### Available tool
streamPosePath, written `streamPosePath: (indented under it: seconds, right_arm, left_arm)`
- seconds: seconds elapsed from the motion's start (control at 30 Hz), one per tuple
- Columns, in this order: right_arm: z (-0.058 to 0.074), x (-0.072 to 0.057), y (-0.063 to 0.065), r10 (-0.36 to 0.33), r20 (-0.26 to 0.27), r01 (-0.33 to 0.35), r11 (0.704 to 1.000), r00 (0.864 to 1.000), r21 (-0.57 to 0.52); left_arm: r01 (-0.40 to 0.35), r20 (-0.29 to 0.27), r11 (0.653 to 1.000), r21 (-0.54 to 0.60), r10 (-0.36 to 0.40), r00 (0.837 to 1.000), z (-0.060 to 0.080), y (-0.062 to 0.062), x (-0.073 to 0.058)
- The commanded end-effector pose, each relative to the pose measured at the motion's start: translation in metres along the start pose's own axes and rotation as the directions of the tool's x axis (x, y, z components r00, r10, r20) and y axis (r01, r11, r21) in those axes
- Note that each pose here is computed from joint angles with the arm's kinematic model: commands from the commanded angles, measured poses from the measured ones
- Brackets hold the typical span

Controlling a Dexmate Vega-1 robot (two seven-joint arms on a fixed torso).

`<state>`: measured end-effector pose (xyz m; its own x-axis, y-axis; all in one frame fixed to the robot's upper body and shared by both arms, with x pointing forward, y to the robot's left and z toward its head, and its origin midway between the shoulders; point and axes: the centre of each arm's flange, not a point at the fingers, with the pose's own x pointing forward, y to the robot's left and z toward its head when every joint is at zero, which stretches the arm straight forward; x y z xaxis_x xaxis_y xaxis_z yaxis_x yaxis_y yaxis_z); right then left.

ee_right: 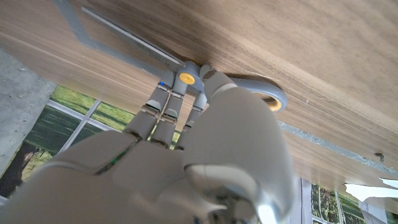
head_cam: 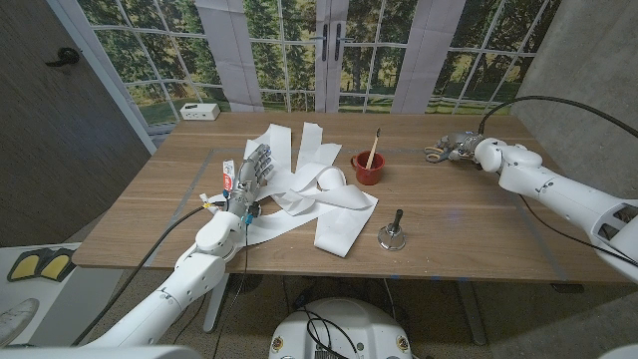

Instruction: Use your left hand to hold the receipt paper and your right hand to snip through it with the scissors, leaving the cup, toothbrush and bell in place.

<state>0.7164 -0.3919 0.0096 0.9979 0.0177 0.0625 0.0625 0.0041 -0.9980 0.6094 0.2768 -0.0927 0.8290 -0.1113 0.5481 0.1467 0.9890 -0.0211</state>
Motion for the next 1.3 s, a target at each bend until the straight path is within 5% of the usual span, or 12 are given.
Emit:
streamPosePath:
  seconds: [0.03, 0.53, 1.3]
  right_arm:
    - [-0.001, -0.005, -0.001, -0.046, 0.02, 0.045, 0.998, 0.999, 0.054]
    - [0.008, -0.028, -0.028, -0.212, 0.082, 0.193, 0.961, 0.974, 0.199]
    - [0.01, -0.056, -0.068, -0.317, 0.09, 0.292, 0.932, 0.944, 0.216]
  left_arm:
    - [0.003, 0.001, 1.0, 0.002, -0.003, 1.0, 0.001, -0.002, -0.001]
    - [0.009, -0.001, 1.0, 0.001, -0.009, 1.0, 0.001, -0.004, 0.0]
    - [0.016, 0.007, 1.0, -0.016, -0.016, 1.0, -0.003, 0.0, 0.007]
